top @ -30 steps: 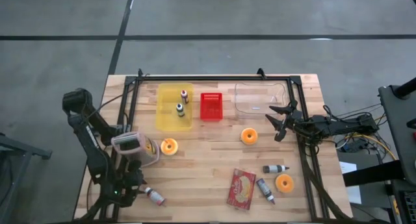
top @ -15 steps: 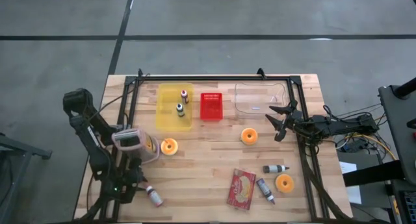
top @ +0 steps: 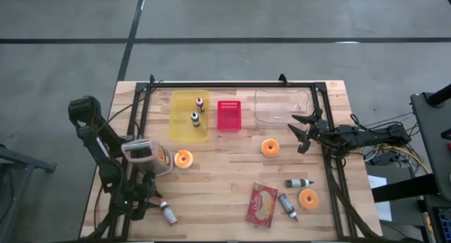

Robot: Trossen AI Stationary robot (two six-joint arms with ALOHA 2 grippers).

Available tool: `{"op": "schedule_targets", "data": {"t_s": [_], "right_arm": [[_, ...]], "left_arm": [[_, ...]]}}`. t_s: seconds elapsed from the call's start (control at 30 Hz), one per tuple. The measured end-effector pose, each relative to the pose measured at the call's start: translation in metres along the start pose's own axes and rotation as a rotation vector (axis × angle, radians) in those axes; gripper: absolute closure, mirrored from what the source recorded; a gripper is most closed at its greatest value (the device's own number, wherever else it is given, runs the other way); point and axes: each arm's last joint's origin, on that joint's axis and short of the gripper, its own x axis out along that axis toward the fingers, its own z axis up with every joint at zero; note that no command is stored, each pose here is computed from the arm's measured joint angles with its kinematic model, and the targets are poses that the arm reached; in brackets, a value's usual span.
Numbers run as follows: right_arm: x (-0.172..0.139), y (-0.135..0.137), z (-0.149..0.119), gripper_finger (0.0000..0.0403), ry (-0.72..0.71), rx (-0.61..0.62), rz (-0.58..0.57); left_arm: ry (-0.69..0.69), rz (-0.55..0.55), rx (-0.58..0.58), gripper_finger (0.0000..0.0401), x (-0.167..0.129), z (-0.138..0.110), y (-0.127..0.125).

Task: Pick & Place Food Item
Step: Put the pink food coloring bottle into the yellow bin

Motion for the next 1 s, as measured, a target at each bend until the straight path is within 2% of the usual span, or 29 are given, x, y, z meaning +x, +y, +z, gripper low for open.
{"op": "schedule_targets", "data": {"t_s": [0.23, 0.47, 1.0], "right_arm": [[0.000, 0.000, 0.000, 0.0199, 0.000, 0.000, 0.000], [0.000, 0.000, 0.000, 0.0199, 0.000, 0.000, 0.000], [0.000, 0.000, 0.000, 0.0199, 0.000, 0.000, 0.000]], "left_arm": [[-0.006, -0.003, -0.005, 0.0211, 0.006, -0.002, -0.004], [-0.004, 0.044, -0.003, 0.0211, 0.019, -0.004, -0.009], [0.029, 0.059, -0.074, 0.0211, 0.034, 0.023, -0.016]]}}
